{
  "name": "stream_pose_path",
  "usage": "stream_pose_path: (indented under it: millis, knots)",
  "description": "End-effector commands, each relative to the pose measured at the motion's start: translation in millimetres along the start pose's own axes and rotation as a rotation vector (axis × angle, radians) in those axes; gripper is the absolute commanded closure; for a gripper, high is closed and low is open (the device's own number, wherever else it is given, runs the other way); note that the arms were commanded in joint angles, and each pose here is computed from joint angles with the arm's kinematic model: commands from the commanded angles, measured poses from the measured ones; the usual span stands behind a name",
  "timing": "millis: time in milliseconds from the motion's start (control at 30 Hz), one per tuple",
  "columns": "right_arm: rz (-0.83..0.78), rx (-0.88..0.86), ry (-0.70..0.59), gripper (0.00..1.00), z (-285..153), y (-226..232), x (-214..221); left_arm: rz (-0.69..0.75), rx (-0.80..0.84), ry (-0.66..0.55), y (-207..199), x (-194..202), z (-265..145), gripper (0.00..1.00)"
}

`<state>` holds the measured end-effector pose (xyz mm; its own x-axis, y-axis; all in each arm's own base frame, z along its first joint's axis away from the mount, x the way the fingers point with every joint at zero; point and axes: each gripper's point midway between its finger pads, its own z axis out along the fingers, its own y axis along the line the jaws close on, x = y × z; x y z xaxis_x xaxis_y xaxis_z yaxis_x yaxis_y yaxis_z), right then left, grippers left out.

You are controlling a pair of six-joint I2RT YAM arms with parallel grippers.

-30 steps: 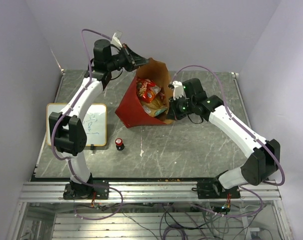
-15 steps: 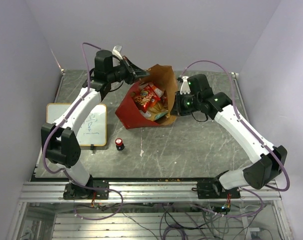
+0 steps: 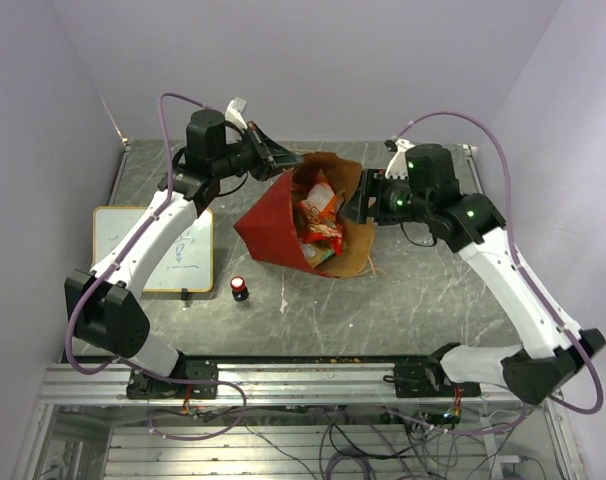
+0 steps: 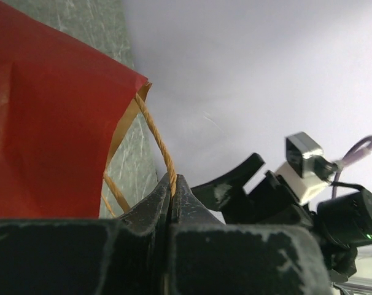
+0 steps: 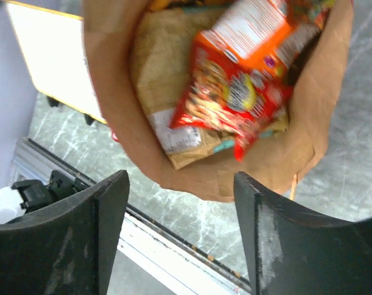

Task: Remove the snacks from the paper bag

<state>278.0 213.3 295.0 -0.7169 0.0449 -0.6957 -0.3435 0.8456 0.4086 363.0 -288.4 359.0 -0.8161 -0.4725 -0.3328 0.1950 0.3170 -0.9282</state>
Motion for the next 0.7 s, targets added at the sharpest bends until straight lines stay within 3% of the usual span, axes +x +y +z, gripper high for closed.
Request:
stream_pose_path:
  millis: [0,367,567,667]
  knots:
    - [0.063,-0.162,-0.147,0.26,-24.3,34.0,-25.6,0.024,0.012,0.001,-13.2,8.7,-8.0,0.93]
    - [0.098,-0.189,-0.189,0.19,-4.2,49.4,-64.5,0.042,0.017,-0.007,-20.7,11.7,-14.9,0.93]
    - [0.301,-0.370,-0.219,0.21,15.8,75.5,-68.4,0.033,0.027,-0.012,-21.5,14.6,-15.8,0.93]
    - [0.417,-0.345,-0.179,0.27,33.1,63.7,-49.0,0.031,0.023,-0.013,-21.5,13.7,-14.2,0.93]
